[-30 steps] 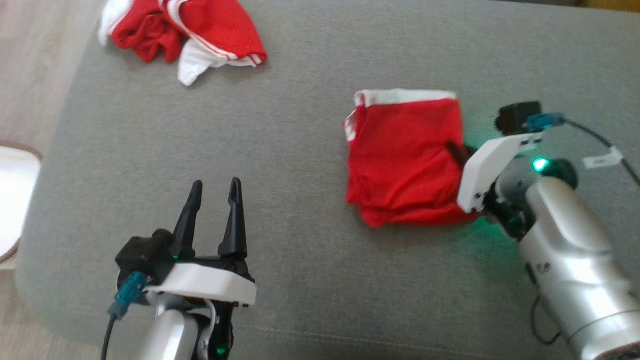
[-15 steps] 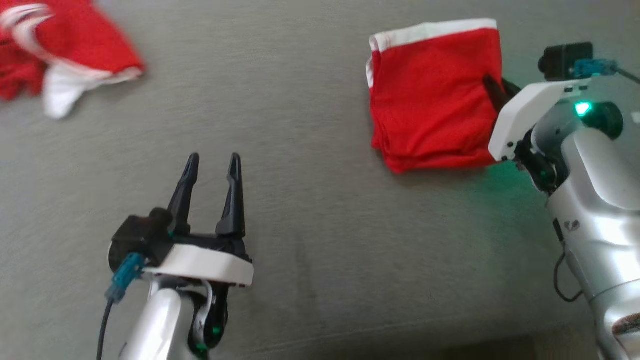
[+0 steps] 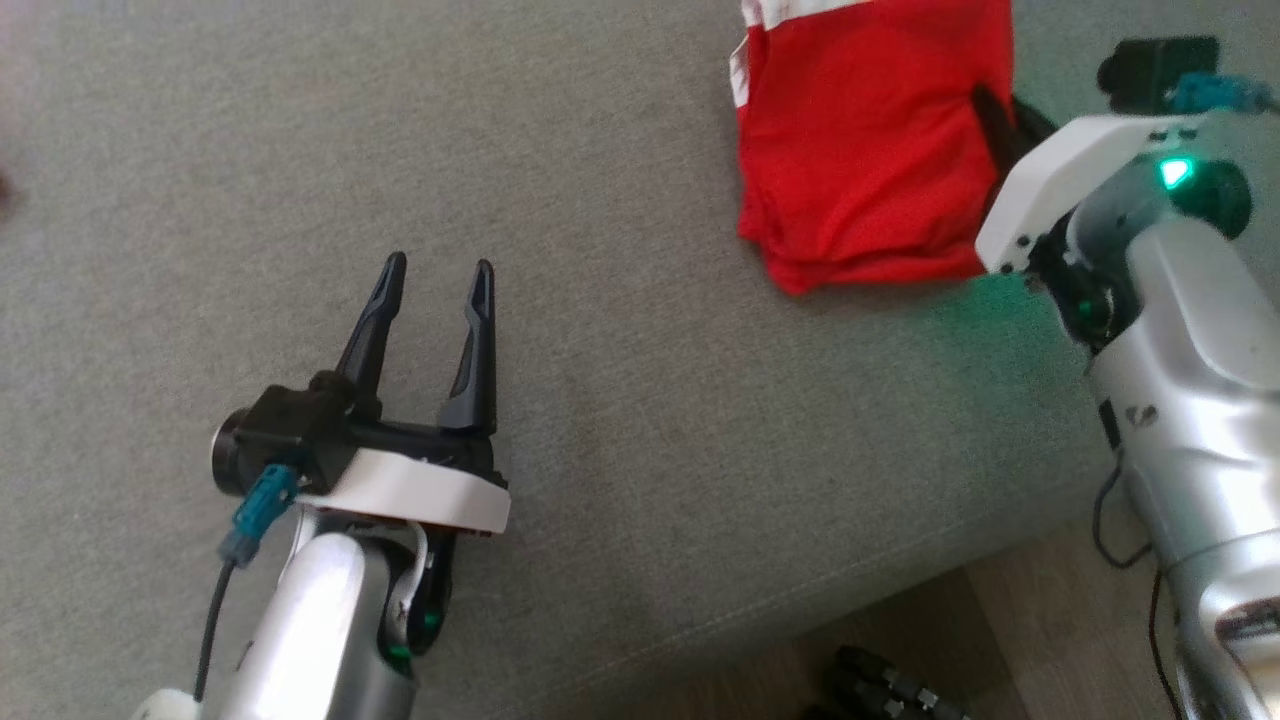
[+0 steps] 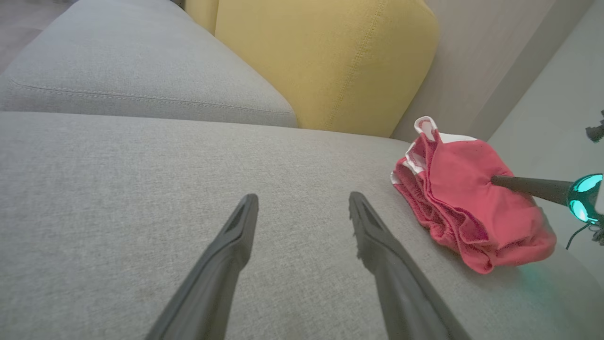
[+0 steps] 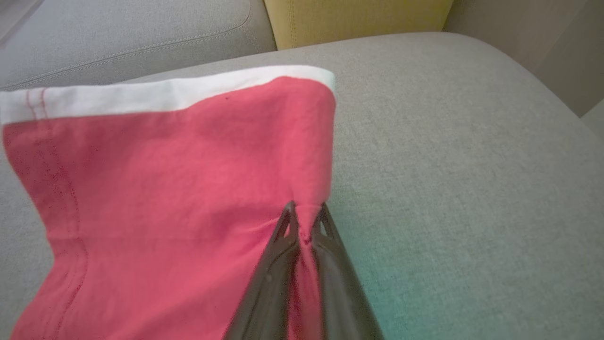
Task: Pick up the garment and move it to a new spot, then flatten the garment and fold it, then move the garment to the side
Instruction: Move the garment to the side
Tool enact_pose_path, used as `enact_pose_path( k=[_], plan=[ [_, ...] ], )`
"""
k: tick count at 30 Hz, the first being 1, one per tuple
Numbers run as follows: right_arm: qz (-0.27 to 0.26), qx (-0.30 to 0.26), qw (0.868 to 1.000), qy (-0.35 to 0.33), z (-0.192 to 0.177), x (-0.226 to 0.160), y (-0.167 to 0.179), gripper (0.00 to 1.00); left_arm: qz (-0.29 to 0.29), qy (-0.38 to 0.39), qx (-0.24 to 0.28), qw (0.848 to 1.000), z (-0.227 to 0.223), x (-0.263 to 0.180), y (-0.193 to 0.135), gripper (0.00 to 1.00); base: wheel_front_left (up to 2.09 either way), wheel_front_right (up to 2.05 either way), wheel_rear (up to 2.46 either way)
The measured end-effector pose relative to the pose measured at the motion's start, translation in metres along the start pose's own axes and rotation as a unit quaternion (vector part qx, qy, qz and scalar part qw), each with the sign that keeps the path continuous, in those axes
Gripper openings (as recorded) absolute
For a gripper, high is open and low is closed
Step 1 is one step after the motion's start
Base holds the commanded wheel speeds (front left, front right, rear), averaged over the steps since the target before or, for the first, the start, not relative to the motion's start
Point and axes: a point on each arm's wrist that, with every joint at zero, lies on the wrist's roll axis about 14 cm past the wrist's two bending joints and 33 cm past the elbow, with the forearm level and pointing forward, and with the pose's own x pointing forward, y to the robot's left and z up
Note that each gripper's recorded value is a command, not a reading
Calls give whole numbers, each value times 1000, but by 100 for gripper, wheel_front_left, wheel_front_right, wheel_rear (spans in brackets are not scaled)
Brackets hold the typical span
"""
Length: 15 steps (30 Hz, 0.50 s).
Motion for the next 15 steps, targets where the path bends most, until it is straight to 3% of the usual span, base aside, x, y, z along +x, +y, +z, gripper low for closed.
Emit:
enact_pose_path(
  k=[7,15],
  plan=[
    [-7,-21,1000,-13,23,20,-1,0,27,5,2,1000,-4,-5,21,100,0,0,0],
    [-63,-67,996,-12,50,39,-44,0,62,-6,10,998,5,-13,46,100,0,0,0]
  ],
)
